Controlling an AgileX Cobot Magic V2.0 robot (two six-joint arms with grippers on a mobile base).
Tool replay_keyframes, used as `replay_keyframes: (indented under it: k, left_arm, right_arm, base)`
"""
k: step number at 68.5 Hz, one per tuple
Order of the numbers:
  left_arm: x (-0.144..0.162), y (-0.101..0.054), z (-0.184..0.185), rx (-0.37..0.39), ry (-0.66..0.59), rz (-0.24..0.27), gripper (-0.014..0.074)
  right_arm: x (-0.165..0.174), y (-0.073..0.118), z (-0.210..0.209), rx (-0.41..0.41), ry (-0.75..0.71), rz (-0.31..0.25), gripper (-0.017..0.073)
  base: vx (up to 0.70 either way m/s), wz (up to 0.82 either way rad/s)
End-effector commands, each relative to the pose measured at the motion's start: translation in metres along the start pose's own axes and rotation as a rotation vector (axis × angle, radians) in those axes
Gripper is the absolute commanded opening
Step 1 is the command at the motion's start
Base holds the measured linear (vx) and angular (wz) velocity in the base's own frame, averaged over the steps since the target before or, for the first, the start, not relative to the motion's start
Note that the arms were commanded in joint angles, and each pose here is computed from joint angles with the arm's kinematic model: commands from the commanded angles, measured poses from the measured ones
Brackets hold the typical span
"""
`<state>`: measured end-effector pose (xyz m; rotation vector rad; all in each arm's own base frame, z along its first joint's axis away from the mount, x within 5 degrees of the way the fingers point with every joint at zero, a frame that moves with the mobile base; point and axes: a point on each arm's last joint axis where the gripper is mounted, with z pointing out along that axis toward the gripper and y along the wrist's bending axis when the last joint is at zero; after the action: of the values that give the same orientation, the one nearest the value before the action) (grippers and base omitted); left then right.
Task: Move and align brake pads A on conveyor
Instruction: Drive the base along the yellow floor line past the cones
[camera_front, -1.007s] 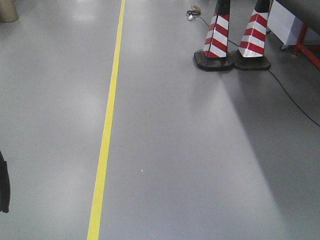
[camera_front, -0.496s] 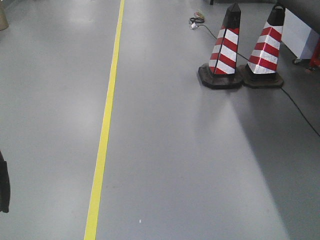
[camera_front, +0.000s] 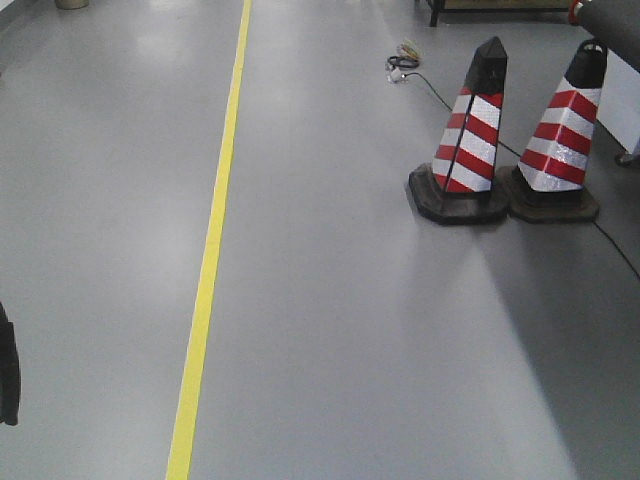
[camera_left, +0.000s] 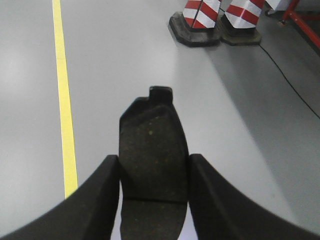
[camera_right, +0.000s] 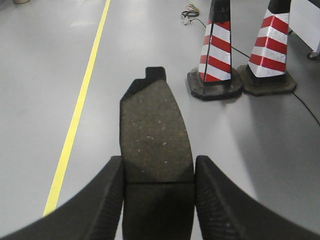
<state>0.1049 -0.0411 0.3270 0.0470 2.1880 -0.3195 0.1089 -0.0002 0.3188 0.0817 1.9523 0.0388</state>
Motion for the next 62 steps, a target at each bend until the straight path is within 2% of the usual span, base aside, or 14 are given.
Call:
replay_keyframes:
  k: [1,62]
  left_arm:
    - [-0.0135,-0.0053,-0.0064,0.048,-0.100,0.007,0.0062]
    - [-0.0135,-0.0053,-0.0064,0.048,-0.100,0.007,0.0062]
  right_arm:
    - [-0.0167,0.0013,-0.0044,-0.011,-0.116,-0.009,0.0033]
    - [-0.0167,0.0013,-0.0044,-0.011,-0.116,-0.009,0.0033]
  base:
    - [0.63,0.03]
    - [0.60,-0.05]
